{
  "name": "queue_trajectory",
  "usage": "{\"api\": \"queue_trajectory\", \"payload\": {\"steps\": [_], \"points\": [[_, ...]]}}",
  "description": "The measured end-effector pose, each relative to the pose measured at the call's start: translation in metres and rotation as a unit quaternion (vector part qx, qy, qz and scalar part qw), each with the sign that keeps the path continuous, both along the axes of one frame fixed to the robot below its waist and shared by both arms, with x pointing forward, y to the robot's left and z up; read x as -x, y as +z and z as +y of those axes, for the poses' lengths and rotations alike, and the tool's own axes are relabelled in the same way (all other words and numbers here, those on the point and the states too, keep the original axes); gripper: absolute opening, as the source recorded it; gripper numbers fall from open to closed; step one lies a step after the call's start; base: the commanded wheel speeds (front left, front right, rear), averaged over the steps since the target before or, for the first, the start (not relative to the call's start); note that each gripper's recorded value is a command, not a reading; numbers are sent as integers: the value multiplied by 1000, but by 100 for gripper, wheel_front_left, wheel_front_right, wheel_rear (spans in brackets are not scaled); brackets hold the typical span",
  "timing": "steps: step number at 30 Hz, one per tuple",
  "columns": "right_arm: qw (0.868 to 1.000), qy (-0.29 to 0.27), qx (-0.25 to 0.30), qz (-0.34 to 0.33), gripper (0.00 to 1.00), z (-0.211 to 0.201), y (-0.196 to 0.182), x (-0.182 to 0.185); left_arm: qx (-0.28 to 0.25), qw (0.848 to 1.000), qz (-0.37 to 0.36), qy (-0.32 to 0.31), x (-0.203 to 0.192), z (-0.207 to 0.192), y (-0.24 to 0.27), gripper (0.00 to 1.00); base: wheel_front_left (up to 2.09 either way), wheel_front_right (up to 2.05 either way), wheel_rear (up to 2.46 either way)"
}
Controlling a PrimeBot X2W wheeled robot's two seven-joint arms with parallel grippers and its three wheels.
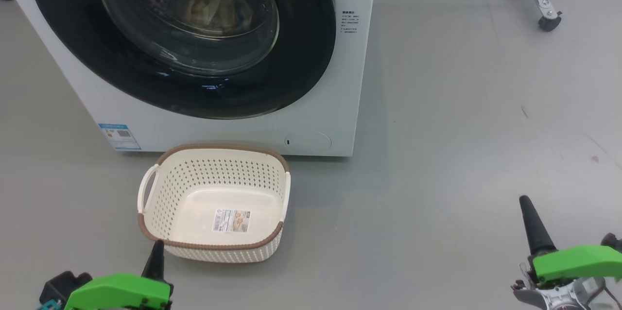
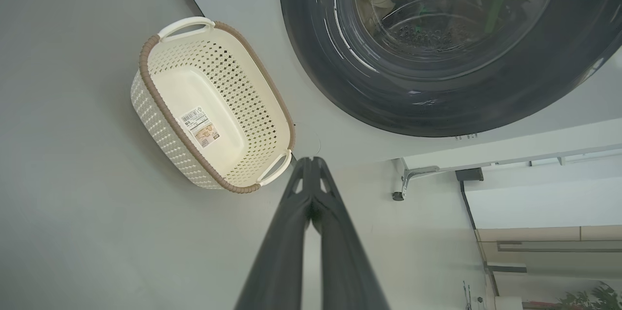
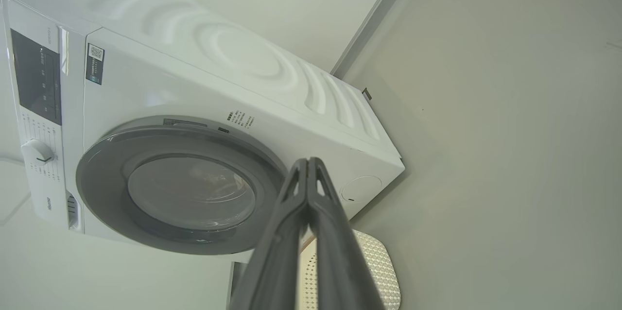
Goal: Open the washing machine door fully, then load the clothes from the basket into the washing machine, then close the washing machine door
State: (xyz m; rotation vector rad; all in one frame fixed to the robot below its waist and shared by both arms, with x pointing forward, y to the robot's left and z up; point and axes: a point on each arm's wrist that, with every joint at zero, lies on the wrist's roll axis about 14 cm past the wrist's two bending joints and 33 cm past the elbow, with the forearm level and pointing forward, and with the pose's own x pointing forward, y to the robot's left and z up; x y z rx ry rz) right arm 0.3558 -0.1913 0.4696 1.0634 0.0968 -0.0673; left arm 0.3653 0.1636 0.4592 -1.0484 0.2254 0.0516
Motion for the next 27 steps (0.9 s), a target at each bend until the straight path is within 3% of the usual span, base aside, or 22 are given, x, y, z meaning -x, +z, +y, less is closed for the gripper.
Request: {"api": "queue_trajectory", "payload": {"steps": [27], "points": [[988,-22,-151,-8,0,-7,4,-10,151,988,-15,33,-4,12,7,0,0,0,0]]}}
